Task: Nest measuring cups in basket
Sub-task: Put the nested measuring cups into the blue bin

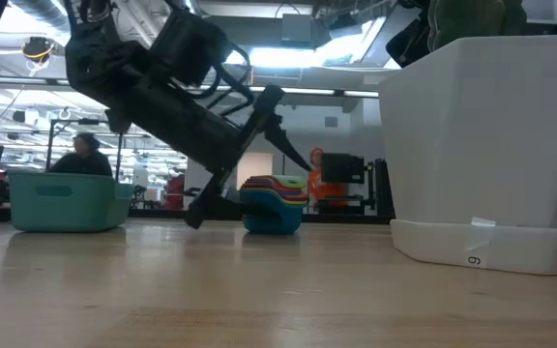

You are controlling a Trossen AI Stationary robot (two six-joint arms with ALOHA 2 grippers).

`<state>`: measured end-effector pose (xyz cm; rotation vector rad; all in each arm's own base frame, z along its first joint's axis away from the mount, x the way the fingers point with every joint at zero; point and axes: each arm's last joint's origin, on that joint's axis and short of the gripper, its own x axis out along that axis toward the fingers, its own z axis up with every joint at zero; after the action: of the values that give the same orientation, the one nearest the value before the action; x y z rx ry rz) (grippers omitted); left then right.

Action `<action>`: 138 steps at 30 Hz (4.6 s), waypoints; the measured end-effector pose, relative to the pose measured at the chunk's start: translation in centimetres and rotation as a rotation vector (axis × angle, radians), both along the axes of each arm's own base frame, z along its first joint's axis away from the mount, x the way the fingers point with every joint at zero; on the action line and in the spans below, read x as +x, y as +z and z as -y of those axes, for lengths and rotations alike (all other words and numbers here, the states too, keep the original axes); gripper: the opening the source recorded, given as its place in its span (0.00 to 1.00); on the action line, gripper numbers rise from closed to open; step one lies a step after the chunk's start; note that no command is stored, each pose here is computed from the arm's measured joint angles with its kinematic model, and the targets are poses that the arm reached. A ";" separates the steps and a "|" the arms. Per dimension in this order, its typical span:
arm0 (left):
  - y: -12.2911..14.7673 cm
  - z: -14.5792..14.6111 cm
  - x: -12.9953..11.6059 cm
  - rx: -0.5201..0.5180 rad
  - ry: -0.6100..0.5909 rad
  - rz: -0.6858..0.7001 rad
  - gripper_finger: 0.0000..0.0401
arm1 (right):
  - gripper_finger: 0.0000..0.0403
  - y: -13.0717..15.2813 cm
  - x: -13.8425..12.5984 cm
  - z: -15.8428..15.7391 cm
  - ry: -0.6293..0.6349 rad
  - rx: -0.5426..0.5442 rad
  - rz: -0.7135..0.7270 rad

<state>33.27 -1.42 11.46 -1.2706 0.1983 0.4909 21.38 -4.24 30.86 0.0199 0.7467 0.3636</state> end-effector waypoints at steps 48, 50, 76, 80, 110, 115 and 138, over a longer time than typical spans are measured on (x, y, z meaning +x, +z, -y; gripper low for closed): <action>-1.0 0.0 3.7 0.022 -0.013 0.031 0.78 | 0.23 -0.1 0.0 0.0 0.010 -0.008 -0.002; -1.0 0.0 3.7 0.022 -0.011 0.031 0.76 | 0.23 -0.1 0.0 0.0 0.010 -0.008 -0.002; -1.0 -0.1 3.7 0.036 0.018 0.031 0.50 | 0.23 -0.1 -0.1 0.0 0.010 -0.007 -0.003; -1.0 -0.1 3.7 0.036 0.018 0.031 0.45 | 0.23 -0.1 -0.1 0.0 0.010 -0.007 -0.004; -1.0 -0.1 3.7 0.062 0.016 0.024 0.21 | 0.23 -0.1 -0.1 0.0 0.010 -0.006 -0.007; -0.9 -0.1 3.6 0.089 0.010 0.018 0.21 | 0.23 -0.1 -0.1 0.0 0.009 -0.006 -0.007; 11.4 1.5 0.1 0.304 -0.132 0.167 0.20 | 0.23 -0.1 -0.1 0.0 0.010 -0.006 -0.009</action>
<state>33.33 -2.97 22.89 -0.9874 0.0630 0.2868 21.26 -4.21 30.79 0.0127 0.7567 0.3708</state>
